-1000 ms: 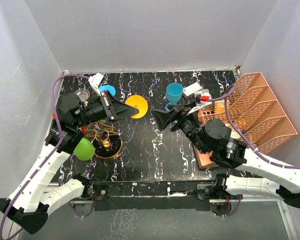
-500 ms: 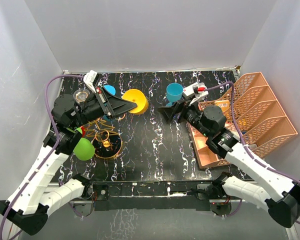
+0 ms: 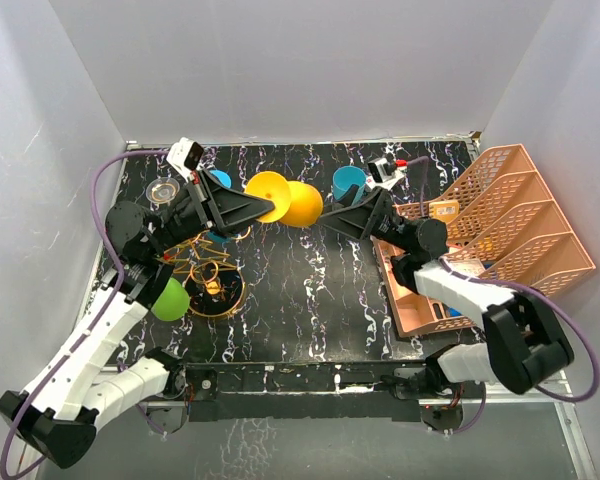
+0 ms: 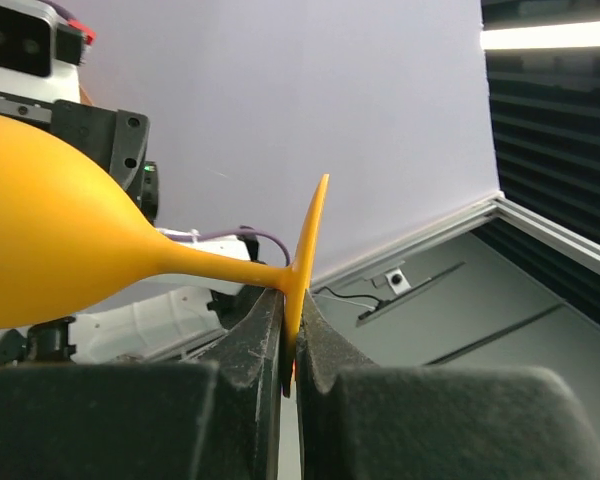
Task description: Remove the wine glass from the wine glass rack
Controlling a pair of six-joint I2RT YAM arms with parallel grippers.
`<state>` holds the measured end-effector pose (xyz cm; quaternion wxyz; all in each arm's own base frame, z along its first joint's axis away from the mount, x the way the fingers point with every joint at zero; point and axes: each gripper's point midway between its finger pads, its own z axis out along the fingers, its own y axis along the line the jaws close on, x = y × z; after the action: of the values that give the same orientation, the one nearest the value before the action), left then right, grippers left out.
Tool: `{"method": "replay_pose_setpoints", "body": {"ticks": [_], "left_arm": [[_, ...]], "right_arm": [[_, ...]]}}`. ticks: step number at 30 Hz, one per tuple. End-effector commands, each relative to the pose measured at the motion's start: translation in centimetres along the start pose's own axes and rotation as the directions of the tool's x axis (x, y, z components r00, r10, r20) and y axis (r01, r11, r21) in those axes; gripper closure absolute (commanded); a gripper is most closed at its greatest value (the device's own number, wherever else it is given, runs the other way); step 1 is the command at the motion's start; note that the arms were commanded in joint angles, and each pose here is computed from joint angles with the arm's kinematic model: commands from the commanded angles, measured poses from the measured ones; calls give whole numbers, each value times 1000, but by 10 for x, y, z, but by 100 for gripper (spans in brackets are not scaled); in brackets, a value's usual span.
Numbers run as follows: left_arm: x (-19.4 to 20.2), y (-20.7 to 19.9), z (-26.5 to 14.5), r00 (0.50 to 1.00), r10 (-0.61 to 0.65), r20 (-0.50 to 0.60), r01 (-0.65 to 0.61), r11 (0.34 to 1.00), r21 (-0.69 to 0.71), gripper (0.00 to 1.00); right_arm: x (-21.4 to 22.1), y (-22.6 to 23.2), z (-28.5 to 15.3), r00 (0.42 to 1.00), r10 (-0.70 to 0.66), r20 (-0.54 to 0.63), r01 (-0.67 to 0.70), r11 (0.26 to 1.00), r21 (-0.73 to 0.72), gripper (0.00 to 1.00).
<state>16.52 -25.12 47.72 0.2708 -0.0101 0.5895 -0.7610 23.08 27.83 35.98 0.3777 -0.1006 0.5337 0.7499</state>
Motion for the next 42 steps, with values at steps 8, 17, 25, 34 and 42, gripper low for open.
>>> {"method": "replay_pose_setpoints", "body": {"ticks": [8, 17, 25, 34, 42], "left_arm": [[12, -31, -4, 995, -26, -100, 47, 977, 210, 100], [15, -24, -8, 995, -21, -93, 41, 976, 215, 98], [10, -5, -6, 998, 46, -36, -41, 993, 113, 76], [-7, 23, -25, 964, 251, 86, -230, 953, -198, 19], [-29, 11, -42, 878, 465, 117, -398, 842, -363, 8]], "right_arm": [[-4, 106, -15, 999, -40, -10, 32, 903, -428, 42], [-7, 125, -19, 989, -136, 62, 149, 920, -361, 65], [-22, 133, -18, 971, -207, 118, 222, 966, -135, 92], [-47, 84, -58, 925, -341, 165, 245, 870, 427, 92], [-9, 12, -110, 931, -291, -219, 357, 612, 705, 92]]}}
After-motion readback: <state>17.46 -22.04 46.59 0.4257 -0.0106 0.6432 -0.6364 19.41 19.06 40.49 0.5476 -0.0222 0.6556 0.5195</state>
